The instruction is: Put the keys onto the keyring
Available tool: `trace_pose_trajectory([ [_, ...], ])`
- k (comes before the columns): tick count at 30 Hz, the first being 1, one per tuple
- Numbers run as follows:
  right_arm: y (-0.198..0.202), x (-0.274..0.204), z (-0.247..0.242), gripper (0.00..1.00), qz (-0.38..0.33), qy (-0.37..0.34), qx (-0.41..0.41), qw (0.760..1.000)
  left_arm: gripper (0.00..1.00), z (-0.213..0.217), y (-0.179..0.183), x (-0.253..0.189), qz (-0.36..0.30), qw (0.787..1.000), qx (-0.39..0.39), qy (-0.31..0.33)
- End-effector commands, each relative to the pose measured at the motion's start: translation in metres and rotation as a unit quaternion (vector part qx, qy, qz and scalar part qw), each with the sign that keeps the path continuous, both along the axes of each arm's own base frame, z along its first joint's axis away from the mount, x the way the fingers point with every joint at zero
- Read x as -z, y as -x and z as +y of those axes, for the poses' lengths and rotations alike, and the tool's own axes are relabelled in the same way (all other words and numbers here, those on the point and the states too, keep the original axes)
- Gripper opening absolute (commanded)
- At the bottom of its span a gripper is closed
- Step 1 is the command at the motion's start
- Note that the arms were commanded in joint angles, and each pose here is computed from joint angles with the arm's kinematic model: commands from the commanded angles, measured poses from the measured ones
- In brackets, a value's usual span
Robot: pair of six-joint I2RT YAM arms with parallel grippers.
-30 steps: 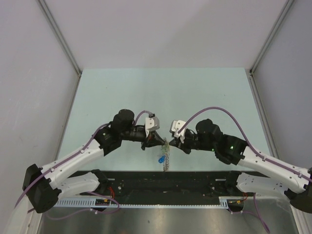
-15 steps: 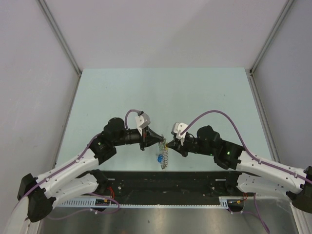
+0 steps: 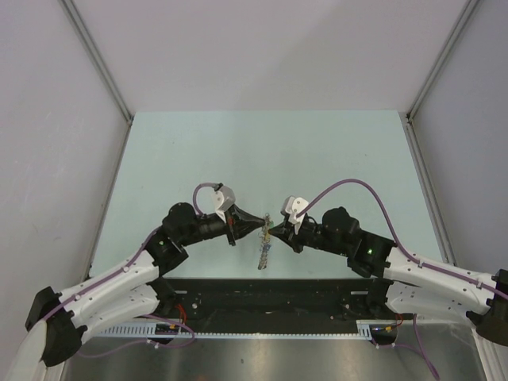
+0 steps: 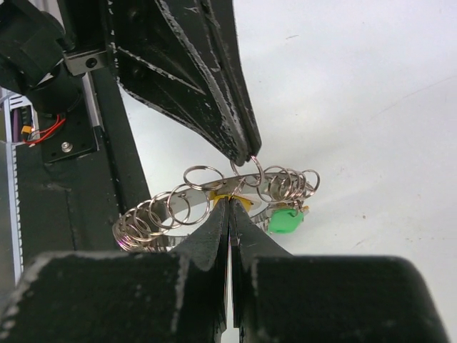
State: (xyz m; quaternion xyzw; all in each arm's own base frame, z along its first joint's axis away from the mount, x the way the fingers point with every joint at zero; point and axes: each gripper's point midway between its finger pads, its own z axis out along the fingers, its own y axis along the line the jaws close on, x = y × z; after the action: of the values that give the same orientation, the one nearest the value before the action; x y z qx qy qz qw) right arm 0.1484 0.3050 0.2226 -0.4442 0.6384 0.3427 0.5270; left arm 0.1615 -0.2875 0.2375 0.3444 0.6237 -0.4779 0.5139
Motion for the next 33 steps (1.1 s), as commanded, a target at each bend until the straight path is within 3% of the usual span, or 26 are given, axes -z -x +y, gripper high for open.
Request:
trace_pose_trajectory([
  [1, -0.010, -0.029, -0.002, 0.00, -0.038, -0.039, 0.021, 0.998, 0.02, 0.006, -0.002, -0.025, -0.026, 0.998, -0.025, 0.054],
  [3, -0.012, -0.030, -0.004, 0.00, -0.040, -0.035, 0.023, 0.998, 0.18, 0.010, -0.006, -0.025, -0.023, 0.997, -0.045, 0.059],
  [4, -0.017, -0.033, -0.006, 0.00, -0.043, -0.034, 0.029, 0.998, 0.35, 0.012, -0.006, -0.023, -0.019, 0.997, -0.051, 0.062],
  [6, -0.020, -0.032, -0.008, 0.00, -0.042, -0.028, 0.032, 0.998, 0.50, 0.020, -0.011, -0.029, -0.023, 0.994, -0.076, 0.073],
  [15, -0.063, -0.046, -0.027, 0.00, -0.045, -0.003, 0.087, 0.995, 0.86, 0.064, -0.034, -0.055, -0.032, 0.977, -0.202, 0.054],
  [18, -0.081, -0.041, -0.033, 0.00, -0.018, 0.017, 0.112, 0.993, 0.92, 0.082, -0.039, -0.060, -0.034, 0.970, -0.240, 0.033],
  [21, -0.088, -0.019, -0.039, 0.00, 0.057, 0.042, 0.143, 0.987, 0.97, 0.105, -0.046, -0.064, -0.034, 0.956, -0.291, 0.001],
  [23, -0.084, 0.010, -0.044, 0.09, 0.113, 0.080, 0.159, 0.977, 1.00, 0.118, -0.050, -0.055, -0.032, 0.946, -0.322, -0.026],
  [24, -0.080, 0.021, -0.045, 0.23, 0.148, 0.087, 0.169, 0.971, 1.00, 0.123, -0.051, -0.056, -0.034, 0.943, -0.330, -0.030],
  [27, -0.058, 0.071, -0.049, 0.41, 0.213, 0.168, 0.171, 0.947, 1.00, 0.135, -0.053, -0.048, -0.040, 0.933, -0.353, -0.048],
  [33, -0.043, 0.141, -0.057, 0.53, 0.248, 0.293, 0.203, 0.901, 1.00, 0.143, -0.052, -0.039, -0.041, 0.928, -0.367, -0.051],
])
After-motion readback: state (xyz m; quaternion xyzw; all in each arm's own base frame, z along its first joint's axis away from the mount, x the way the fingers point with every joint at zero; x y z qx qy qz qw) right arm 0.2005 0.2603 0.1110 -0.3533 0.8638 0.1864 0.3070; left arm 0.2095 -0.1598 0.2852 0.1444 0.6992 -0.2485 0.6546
